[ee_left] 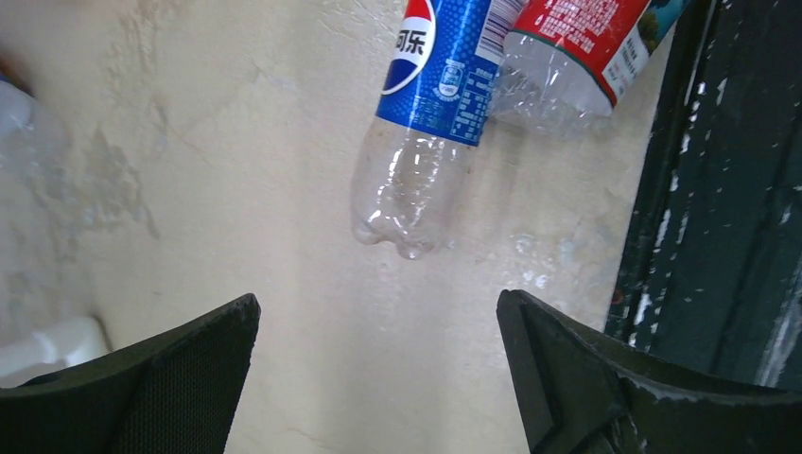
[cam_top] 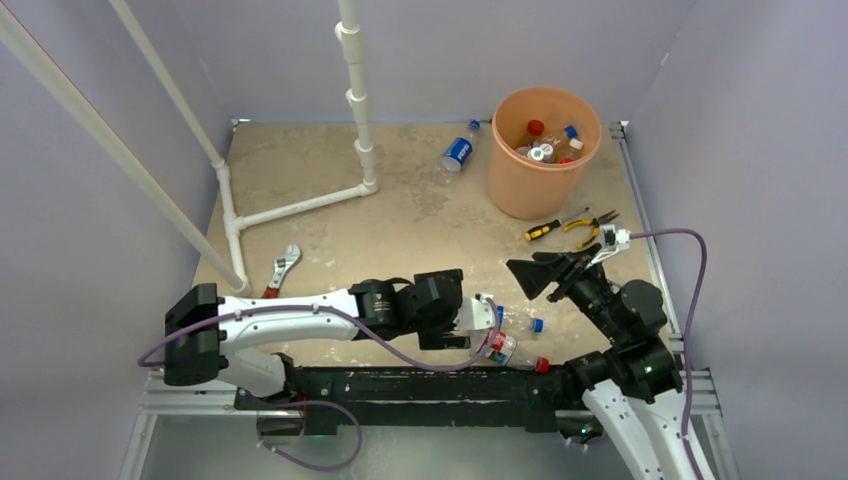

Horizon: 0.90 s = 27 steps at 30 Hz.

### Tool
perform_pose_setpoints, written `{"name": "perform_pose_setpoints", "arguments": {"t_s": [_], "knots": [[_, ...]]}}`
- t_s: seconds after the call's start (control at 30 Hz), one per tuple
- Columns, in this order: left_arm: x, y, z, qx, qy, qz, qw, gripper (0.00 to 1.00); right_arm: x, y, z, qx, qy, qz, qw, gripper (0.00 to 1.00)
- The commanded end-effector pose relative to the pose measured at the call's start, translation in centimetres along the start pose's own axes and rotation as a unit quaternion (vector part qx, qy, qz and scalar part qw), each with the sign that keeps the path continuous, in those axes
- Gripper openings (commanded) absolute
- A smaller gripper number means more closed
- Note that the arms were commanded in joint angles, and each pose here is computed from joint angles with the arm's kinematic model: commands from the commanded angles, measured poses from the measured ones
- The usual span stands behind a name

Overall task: Put the plastic bottles in the bin
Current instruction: Pick up the plastic bottle at the center of the board.

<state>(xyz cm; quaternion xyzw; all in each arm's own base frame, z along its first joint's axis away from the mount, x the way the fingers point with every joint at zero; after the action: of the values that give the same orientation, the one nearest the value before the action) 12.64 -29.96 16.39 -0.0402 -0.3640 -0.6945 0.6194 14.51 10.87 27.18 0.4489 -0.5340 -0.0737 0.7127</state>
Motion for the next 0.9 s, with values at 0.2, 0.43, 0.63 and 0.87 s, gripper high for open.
{"name": "perform_pose_setpoints", "arguments": {"t_s": [0.2, 0.43, 0.63, 0.87], "knots": [[-0.5, 4.1, -3.3, -0.063, 0.05, -0.123, 0.989, 0.92, 1.2, 1.2, 1.1, 0.01, -0.024, 0.023, 0.999, 0.9], [1.4, 3.5, -5.9, -0.115, -0.015, -0.136, 0.984, 0.92, 1.9, 1.8, 1.8, 0.012, -0.043, 0.024, 0.999, 0.9], [0.6, 2.8, -8.7, -0.167, 0.002, -0.13, 0.977, 0.9, 4.3, 4.0, 3.5, 0.018, -0.081, 0.043, 0.996, 0.92], [-0.1, 2.0, -10.7, -0.182, 0.014, -0.135, 0.974, 0.85, 5.9, 5.4, 4.5, 0.023, -0.112, 0.052, 0.992, 0.92]]}}
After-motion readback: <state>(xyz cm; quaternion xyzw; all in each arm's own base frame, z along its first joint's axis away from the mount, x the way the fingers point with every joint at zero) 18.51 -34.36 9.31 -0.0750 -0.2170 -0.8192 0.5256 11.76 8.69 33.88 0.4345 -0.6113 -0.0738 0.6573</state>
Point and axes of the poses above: each gripper's point midway between its finger pads, its own z axis back along the fingers, its own y axis along the line the jaws close on, x = y × z, the point moved 5 cm from there along z, back along the fingers, and after that the axes turned 10 degrees about -z, right-handed, at the moved point
